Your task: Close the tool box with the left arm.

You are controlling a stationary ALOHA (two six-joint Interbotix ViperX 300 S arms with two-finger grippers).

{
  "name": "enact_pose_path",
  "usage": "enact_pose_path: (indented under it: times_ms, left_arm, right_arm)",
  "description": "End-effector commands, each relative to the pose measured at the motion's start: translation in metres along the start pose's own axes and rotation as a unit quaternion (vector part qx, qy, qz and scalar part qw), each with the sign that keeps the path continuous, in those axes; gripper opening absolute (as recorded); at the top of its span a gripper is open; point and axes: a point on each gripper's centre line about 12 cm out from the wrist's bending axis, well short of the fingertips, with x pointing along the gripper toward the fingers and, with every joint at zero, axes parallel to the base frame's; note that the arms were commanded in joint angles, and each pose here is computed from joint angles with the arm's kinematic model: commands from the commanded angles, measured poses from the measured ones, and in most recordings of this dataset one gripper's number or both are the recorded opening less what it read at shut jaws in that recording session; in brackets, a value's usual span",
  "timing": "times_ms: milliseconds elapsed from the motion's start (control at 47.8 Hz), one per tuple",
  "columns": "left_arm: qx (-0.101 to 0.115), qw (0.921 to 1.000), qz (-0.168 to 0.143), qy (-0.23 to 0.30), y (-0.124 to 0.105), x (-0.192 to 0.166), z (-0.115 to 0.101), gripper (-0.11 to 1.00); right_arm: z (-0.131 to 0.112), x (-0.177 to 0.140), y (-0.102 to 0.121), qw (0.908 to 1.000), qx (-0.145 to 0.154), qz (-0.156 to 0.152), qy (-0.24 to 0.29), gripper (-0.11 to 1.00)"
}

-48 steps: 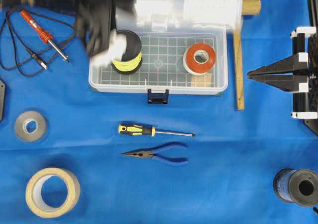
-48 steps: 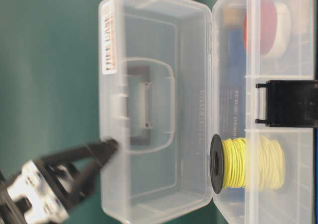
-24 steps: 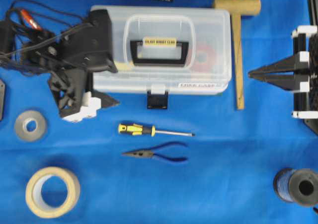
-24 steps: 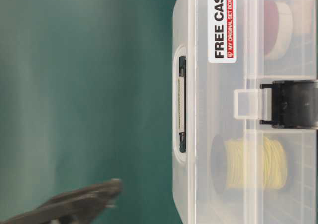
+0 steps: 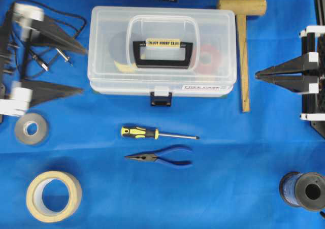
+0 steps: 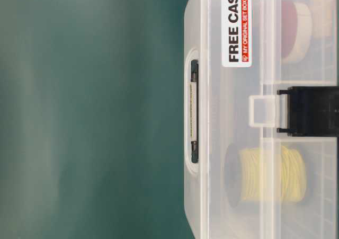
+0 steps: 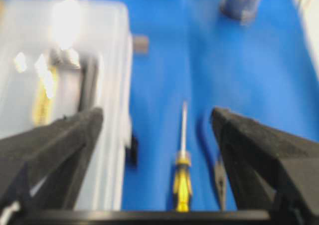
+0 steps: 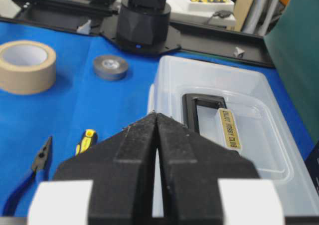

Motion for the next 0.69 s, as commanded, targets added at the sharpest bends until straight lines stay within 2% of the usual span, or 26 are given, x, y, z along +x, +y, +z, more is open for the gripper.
enact_pose_path:
  times_ms: [0,105,418,670]
  left_arm:
    - [0.009,0.9982,-0.001,-0.059,0.000,-0.021,-0.004,0.86]
    - [0.015,0.9958,-0.001,-0.090,0.001,-0.035,-0.023,0.86]
    - [0.011,0.9880,0.000,-0.154,0.004,-0.053,-0.094,0.86]
    - [0.009,0.9890,0.001,-0.148,0.006,-0.055,-0.132,0.86]
  right_arm:
    - [0.012,0.002,0.000,0.9999,0.002,-0.001,-0.017,0.00]
    - [0.014,0.002,0.000,0.9998,0.001,-0.001,-0.019,0.00]
    - [0.013,0.002,0.000,0.9998,0.001,-0.001,-0.018,0.00]
    - [0.012,0.002,0.000,0.9999,0.001,-0.001,-0.017,0.00]
